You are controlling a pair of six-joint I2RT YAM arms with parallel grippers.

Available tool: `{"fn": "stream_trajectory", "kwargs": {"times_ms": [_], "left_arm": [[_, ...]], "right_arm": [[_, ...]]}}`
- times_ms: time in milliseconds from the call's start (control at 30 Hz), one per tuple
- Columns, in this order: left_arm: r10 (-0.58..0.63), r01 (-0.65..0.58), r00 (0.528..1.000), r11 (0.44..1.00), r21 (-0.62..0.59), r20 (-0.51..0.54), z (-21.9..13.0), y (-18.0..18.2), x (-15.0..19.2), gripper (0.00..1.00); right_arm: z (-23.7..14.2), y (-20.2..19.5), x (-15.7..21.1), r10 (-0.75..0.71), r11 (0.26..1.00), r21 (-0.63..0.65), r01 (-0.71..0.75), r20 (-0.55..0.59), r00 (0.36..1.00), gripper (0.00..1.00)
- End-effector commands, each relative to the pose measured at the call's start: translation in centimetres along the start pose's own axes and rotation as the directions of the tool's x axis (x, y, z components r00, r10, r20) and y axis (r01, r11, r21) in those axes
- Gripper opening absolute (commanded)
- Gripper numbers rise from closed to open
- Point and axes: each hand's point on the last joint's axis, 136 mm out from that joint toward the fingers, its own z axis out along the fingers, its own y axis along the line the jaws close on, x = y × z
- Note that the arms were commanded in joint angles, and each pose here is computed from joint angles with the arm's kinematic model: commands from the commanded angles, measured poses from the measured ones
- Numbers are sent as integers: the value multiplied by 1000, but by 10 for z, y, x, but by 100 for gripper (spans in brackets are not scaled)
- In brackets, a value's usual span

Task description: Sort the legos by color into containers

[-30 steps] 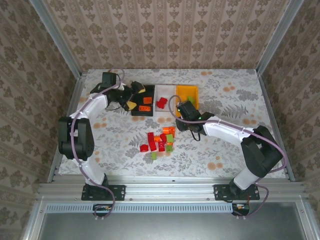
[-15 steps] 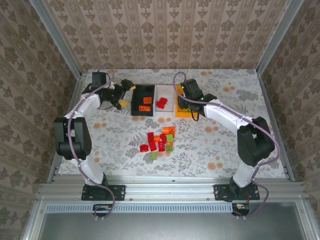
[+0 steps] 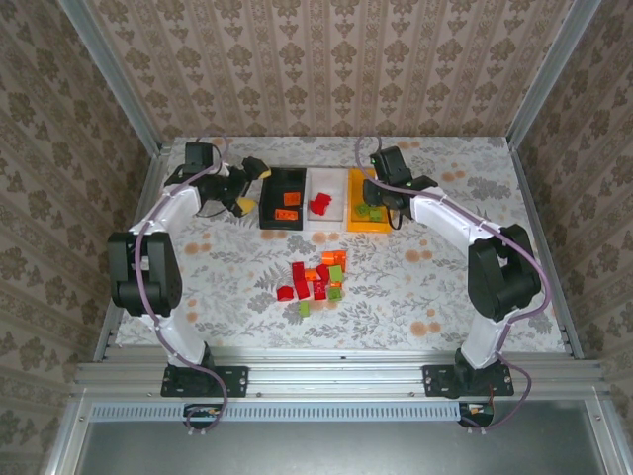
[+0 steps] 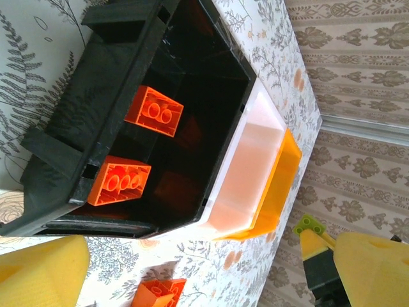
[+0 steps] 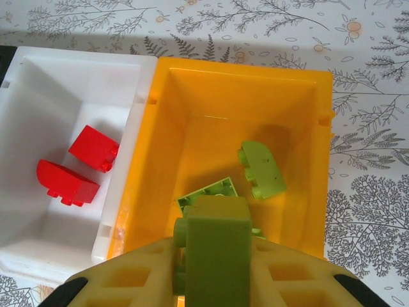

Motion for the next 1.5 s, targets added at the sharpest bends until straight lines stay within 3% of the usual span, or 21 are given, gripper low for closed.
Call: {"fn": "stream_trajectory", "kwargs": {"times_ms": [0,233,400,533,667,833,933,1167,1333,1467], "left_arm": [[28,-27,999,999,27,-44,7,-13,17,100],[98,-93,989,995,41,-112,20,-32,48,100],[97,-93,988,995,38,-122,24,-31,50,100],[93,-88,987,995,43,-133,24,-31,51,100],[114,-110,986,993,44,-119,20,-36,50,100],[106,-103,987,994,36,-120,21,-32,49,100],[94,-91,989,995,31,-113,19,-29,45,100],[60,-58,996,998,31,-67,7,-23,27,100],[25,-24,999,999,20,-30,-1,-12,10,100],[5,-5,1000,1000,15,-8,-5,-4,0,100]], "right_arm": [[8,-6,-3,10,1000,2,-10,-28,1000,28],[29,-13,1,-2,1000,23,4,-81,997,29],[46,-10,13,-17,1000,17,19,-146,989,31],[51,-7,17,-29,999,16,32,-161,986,40],[42,-3,16,-45,999,17,47,-145,988,48],[-3,17,11,-69,998,10,69,-57,996,47],[-37,44,44,-107,994,-30,106,-35,994,44],[-94,105,158,-168,974,-172,145,-128,977,46],[-116,162,222,-178,949,-299,101,-241,954,51],[-111,197,253,-237,929,-351,122,-308,922,57]]}}
